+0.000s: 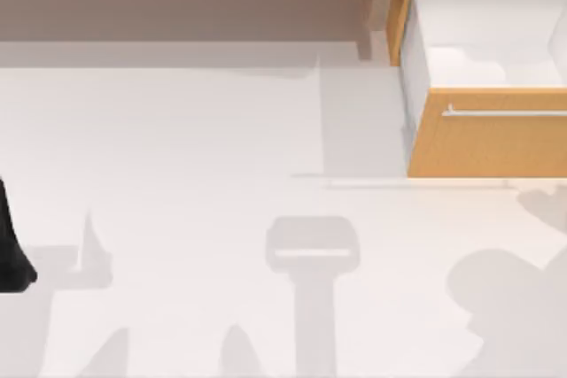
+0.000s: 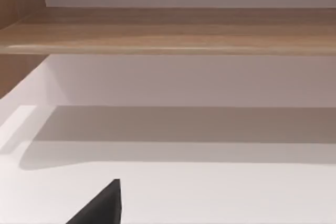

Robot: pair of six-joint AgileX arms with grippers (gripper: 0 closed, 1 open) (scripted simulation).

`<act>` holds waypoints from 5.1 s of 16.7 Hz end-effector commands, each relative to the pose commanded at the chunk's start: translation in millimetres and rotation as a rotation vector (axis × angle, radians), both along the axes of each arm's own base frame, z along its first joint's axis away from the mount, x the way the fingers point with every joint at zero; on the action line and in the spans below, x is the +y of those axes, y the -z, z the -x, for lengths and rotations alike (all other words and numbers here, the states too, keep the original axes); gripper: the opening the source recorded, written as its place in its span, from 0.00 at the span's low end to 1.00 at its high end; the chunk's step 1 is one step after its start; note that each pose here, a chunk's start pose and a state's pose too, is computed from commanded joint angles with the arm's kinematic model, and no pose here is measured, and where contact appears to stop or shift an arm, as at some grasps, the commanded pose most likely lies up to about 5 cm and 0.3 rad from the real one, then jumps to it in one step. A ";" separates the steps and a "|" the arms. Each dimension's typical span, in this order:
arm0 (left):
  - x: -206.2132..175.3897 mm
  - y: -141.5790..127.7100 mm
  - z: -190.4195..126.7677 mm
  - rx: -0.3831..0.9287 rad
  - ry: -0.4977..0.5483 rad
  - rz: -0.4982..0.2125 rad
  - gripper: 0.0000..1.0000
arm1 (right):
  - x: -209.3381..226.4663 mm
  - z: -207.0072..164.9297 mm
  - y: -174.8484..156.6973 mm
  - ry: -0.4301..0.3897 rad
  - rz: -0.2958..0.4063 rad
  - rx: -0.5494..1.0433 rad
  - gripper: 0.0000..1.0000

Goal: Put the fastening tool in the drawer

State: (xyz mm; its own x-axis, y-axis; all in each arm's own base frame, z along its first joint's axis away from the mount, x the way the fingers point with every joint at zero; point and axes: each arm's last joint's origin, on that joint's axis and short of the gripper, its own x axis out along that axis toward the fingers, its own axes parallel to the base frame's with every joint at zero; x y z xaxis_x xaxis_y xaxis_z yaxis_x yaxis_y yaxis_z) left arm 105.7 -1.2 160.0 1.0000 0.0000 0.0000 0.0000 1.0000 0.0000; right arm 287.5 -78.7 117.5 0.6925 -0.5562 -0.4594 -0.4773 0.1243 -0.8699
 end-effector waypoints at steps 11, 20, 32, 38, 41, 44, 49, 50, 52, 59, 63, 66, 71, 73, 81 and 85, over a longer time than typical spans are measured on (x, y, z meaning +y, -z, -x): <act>0.0 0.0 0.0 0.000 0.000 0.000 1.00 | -121.6 11.7 -56.1 0.365 -0.630 0.552 1.00; 0.0 0.0 0.0 0.000 0.000 0.000 1.00 | -140.7 18.7 -69.9 0.471 -0.893 0.655 1.00; 0.0 0.0 0.0 0.000 0.000 0.000 1.00 | -141.0 18.2 -3.8 0.470 -0.892 0.652 1.00; 0.0 0.0 0.0 0.000 0.000 0.000 1.00 | -140.6 18.8 0.2 0.471 -0.893 0.655 0.92; 0.0 0.0 0.0 0.000 0.000 0.000 1.00 | -140.6 18.8 0.2 0.471 -0.893 0.655 0.70; 0.0 0.0 0.0 0.000 0.000 0.000 1.00 | -140.6 18.8 0.2 0.471 -0.893 0.655 0.47; 0.0 0.0 0.0 0.000 0.000 0.000 1.00 | -140.6 18.8 0.2 0.471 -0.893 0.655 0.10; 0.0 0.0 0.0 0.000 0.000 0.000 1.00 | -140.6 18.8 0.2 0.471 -0.893 0.655 0.02; 0.0 0.0 0.0 0.000 0.000 0.000 1.00 | -140.6 18.8 0.2 0.471 -0.893 0.655 0.00; 0.0 0.0 0.0 0.000 0.000 0.000 1.00 | -140.6 18.4 -0.4 0.470 -0.892 0.653 0.00; 0.0 0.0 0.0 0.000 0.000 0.000 1.00 | -140.8 18.5 -13.9 0.471 -0.896 0.661 0.00; 0.0 0.0 0.0 0.000 0.000 0.000 1.00 | -140.5 18.5 -29.6 0.471 -0.893 0.655 0.00; 0.0 0.0 0.0 0.000 0.000 0.000 1.00 | -139.8 16.3 -31.0 0.471 -0.894 0.649 0.00; 0.0 0.0 0.0 0.000 0.000 0.000 1.00 | -136.2 5.7 -44.3 0.465 -0.889 0.608 0.00; 0.0 0.0 0.0 0.000 0.000 0.000 1.00 | -67.0 -79.4 -143.1 0.359 -0.940 0.332 0.00; 0.0 0.0 0.0 0.000 0.000 0.000 1.00 | 4.1 -124.8 -166.1 0.324 -1.053 0.294 0.00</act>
State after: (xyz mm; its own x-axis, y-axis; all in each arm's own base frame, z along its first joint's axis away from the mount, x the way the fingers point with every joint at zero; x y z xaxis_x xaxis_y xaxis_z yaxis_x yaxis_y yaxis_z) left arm 105.7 -1.2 160.0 1.0000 0.0000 0.0000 0.0000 1.0000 0.0000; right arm 412.3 -74.6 283.6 0.3749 0.0685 -0.9245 -0.4577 0.8809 -0.1203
